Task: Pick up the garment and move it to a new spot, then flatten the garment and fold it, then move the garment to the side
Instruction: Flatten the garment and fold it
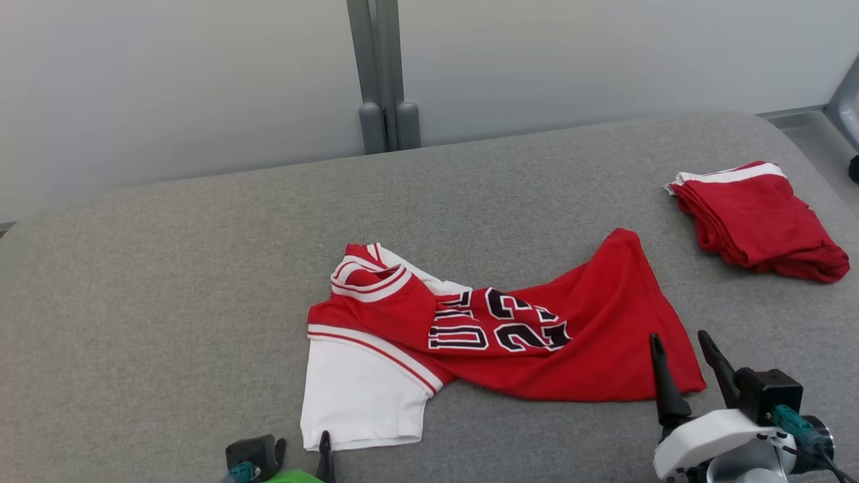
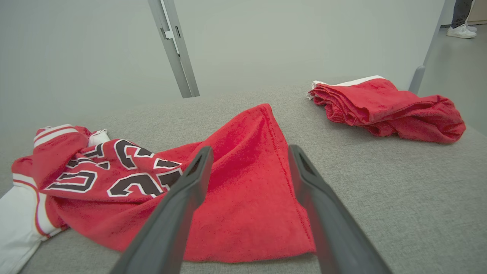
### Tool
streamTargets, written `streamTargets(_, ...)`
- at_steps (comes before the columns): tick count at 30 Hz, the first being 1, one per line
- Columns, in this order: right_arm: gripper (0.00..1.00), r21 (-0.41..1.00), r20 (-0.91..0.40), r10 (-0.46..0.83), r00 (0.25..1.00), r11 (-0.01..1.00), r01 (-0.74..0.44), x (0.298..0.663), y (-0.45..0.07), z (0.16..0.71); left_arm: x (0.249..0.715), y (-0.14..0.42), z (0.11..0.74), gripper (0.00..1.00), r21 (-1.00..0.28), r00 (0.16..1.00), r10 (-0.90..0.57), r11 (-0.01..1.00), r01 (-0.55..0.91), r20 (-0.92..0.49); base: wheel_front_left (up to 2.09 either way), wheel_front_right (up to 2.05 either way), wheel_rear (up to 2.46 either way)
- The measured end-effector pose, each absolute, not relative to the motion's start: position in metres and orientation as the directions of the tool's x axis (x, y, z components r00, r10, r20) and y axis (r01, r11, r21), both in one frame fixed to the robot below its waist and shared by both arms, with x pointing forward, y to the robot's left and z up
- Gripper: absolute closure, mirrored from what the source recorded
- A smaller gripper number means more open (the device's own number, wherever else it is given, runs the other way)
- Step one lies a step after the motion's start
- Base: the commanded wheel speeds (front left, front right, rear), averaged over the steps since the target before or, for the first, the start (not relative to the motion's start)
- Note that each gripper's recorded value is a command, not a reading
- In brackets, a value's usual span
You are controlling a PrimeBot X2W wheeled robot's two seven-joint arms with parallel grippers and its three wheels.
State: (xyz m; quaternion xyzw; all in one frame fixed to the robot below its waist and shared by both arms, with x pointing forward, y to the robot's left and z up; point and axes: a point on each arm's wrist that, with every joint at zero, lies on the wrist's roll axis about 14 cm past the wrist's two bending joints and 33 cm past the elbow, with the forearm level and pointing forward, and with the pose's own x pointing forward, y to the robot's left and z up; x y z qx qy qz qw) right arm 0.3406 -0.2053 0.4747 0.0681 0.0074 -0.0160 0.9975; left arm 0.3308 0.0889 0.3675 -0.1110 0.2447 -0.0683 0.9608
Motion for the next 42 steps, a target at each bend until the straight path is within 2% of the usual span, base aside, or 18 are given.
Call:
streamTargets(1,0.0,0.127,-0.035,-0.05,0.998,0.99,0.054,0.338,-0.212,0.47,0.331,0.087,0.366,0.0,-0.246,0.866,-0.188,0.966,0.078,-0.463,0.0,0.0,0.0)
streamTargets(2,0.0,0.119,-0.056,-0.069,0.996,0.99,0.076,0.334,-0.219,0.465,0.331,0.086,0.364,0.12,-0.246,0.862,-0.193,0.966,0.083,-0.469,0.0,0.0,0.0)
streamTargets(3,0.0,0.11,-0.084,-0.091,0.992,0.989,0.1,0.33,-0.226,0.459,0.331,0.084,0.363,0.25,-0.247,0.86,-0.197,0.965,0.085,-0.472,0.0,0.0,0.0)
streamTargets(4,0.0,0.103,-0.105,-0.108,0.989,0.988,0.119,0.327,-0.232,0.454,0.332,0.083,0.362,0.47,-0.247,0.857,-0.201,0.965,0.089,-0.474,0.0,0.0,0.0)
streamTargets(6,0.0,0.095,-0.161,-0.154,0.975,0.981,0.17,0.319,-0.247,0.441,0.333,0.079,0.362,0.69,-0.252,0.854,-0.213,0.963,0.099,-0.475,0.0,0.0,0.0)
streamTargets(8,0.0,0.088,-0.205,-0.19,0.96,0.973,0.212,0.311,-0.259,0.43,0.333,0.075,0.362,1.0,-0.26,0.852,-0.226,0.959,0.111,-0.472,0.0,0.0,0.0)
streamTargets(12,0.0,0.095,-0.262,-0.207,0.943,0.967,0.238,0.306,-0.264,0.414,0.336,0.073,0.366,1.0,-0.267,0.861,-0.231,0.957,0.117,-0.453,0.0,0.0,0.0)
streamTargets(22,0.0,0.145,-0.356,-0.178,0.917,0.959,0.243,0.322,-0.252,0.385,0.347,0.098,0.379,1.0,-0.248,0.906,-0.16,0.967,0.063,-0.392,0.0,0.0,0.0)
streamTargets(30,0.0,0.15,-0.447,-0.114,0.887,0.968,0.2,0.333,-0.231,0.363,0.347,0.111,0.385,1.0,-0.245,0.921,-0.122,0.969,0.029,-0.37,0.0,0.0,0.0)
streamTargets(31,0.02,0.152,-0.453,-0.106,0.885,0.969,0.194,0.335,-0.229,0.362,0.347,0.112,0.385,1.0,-0.246,0.921,-0.121,0.969,0.028,-0.37,0.0,0.0,0.0)
streamTargets(32,0.24,0.155,-0.459,-0.1,0.883,0.969,0.19,0.336,-0.227,0.361,0.347,0.112,0.386,1.0,-0.246,0.922,-0.119,0.969,0.027,-0.368,0.0,0.0,0.0)
streamTargets(33,0.5,0.157,-0.46,-0.095,0.883,0.97,0.186,0.337,-0.226,0.361,0.348,0.113,0.387,1.0,-0.246,0.923,-0.119,0.969,0.027,-0.365,0.0,0.0,0.0)
streamTargets(36,0.91,0.161,-0.459,-0.085,0.884,0.971,0.177,0.339,-0.222,0.361,0.349,0.112,0.389,1.0,-0.249,0.927,-0.115,0.968,0.025,-0.357,0.0,0.0,0.0)
streamTargets(37,0.99,0.163,-0.458,-0.082,0.885,0.971,0.174,0.34,-0.22,0.361,0.349,0.112,0.391,1.0,-0.25,0.928,-0.118,0.968,0.028,-0.354,0.0,0.0,0.0)
streamTargets(42,1.0,0.178,-0.443,-0.076,0.893,0.969,0.171,0.341,-0.218,0.364,0.353,0.108,0.4,1.0,-0.259,0.938,-0.13,0.965,0.045,-0.322,0.0,0.0,0.0)
